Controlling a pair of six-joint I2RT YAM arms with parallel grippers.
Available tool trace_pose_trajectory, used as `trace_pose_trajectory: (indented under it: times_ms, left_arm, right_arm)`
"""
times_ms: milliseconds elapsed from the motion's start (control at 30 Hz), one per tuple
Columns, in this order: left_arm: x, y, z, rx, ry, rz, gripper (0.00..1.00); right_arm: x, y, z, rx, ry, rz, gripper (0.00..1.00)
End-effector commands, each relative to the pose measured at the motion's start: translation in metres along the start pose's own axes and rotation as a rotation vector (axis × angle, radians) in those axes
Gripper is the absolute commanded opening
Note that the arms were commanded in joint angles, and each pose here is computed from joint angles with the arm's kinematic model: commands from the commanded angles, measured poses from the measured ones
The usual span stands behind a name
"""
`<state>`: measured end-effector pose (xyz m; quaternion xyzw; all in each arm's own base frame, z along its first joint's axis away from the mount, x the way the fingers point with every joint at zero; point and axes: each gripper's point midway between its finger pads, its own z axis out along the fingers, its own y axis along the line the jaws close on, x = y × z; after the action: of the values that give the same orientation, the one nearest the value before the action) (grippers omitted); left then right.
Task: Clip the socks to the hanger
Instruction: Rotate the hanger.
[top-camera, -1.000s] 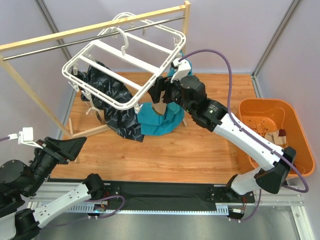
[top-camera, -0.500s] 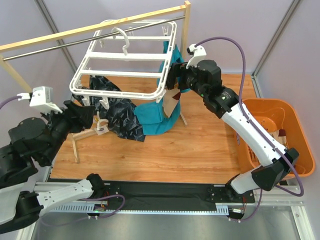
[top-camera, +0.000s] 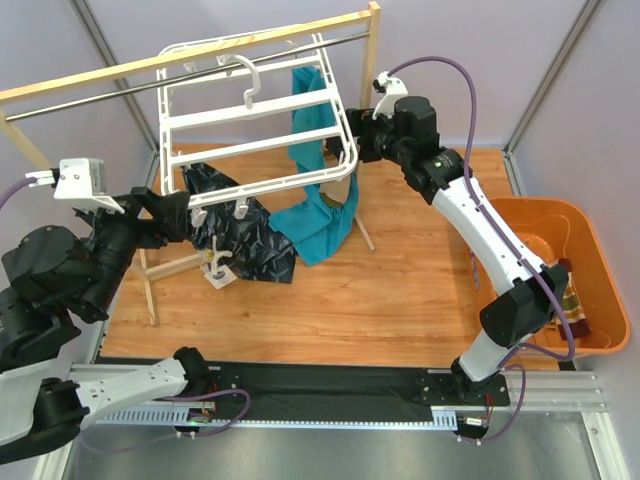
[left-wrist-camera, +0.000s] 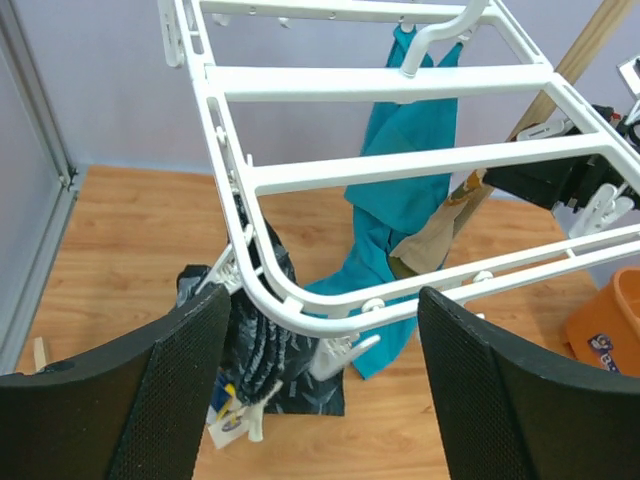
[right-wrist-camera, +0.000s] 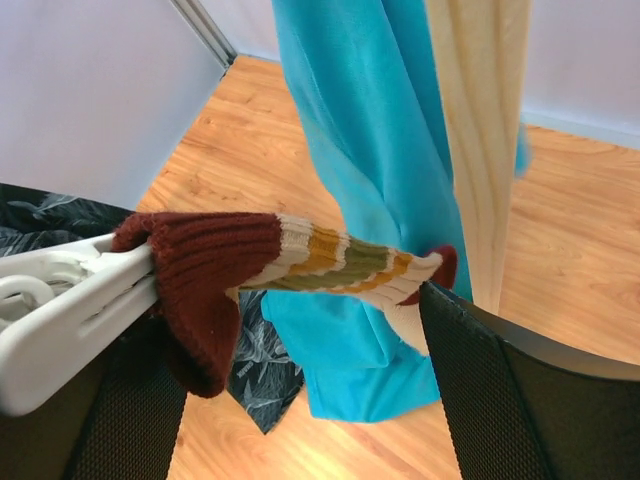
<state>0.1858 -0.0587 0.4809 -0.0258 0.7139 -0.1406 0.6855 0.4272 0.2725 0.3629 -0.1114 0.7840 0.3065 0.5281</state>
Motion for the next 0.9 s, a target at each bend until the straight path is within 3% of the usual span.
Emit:
trace_pose_trajectory:
  times_ms: [0,100,200,267,300,367,467,600,867]
  left_arm:
    - [-0.02,-0.001,-0.002,0.016,-0.041,0.052,0.85]
    - [-0.007,0.0,0.003,-0.01,0.014,0.097,0.89]
    - [-0.002,0.0,0.006,-0.017,-0.005,0.097,0.89]
    - [-0.006,0.013,0.003,-0.09,-0.032,0.02,0.89]
    - [-0.015,0.021,-0.003,-0.125,-0.039,-0.064,0.84]
    - [-0.007,0.023,-0.009,-0.162,0.02,-0.179,0.83]
    - [0.007,0.016,-0.006,-0.177,0.085,-0.252,0.9]
    - [0.02,0.009,-0.001,-0.195,0.107,-0.34,0.91]
    - [0.032,0.014,0.006,-0.265,0.037,-0.552,0.82]
  right_arm:
    - [-0.018,0.013,-0.008,-0.042,-0.038,0.0,0.89]
    - [-0.02,0.015,-0.009,-0.048,-0.038,-0.002,0.9]
    - [-0.023,0.017,-0.009,-0.058,-0.043,0.001,0.91]
    - [-0.022,0.017,-0.008,-0.059,-0.035,0.006,0.91]
    - [-0.024,0.018,-0.008,-0.058,-0.038,0.01,0.91]
    - [-0.021,0.017,-0.006,-0.058,-0.032,0.017,0.91]
    - [-0.02,0.018,-0.005,-0.062,-0.028,0.025,0.92]
    - [-0.017,0.016,-0.007,-0.056,-0.025,0.031,0.93]
    - [-0.018,0.017,-0.007,-0.062,-0.034,0.024,0.94]
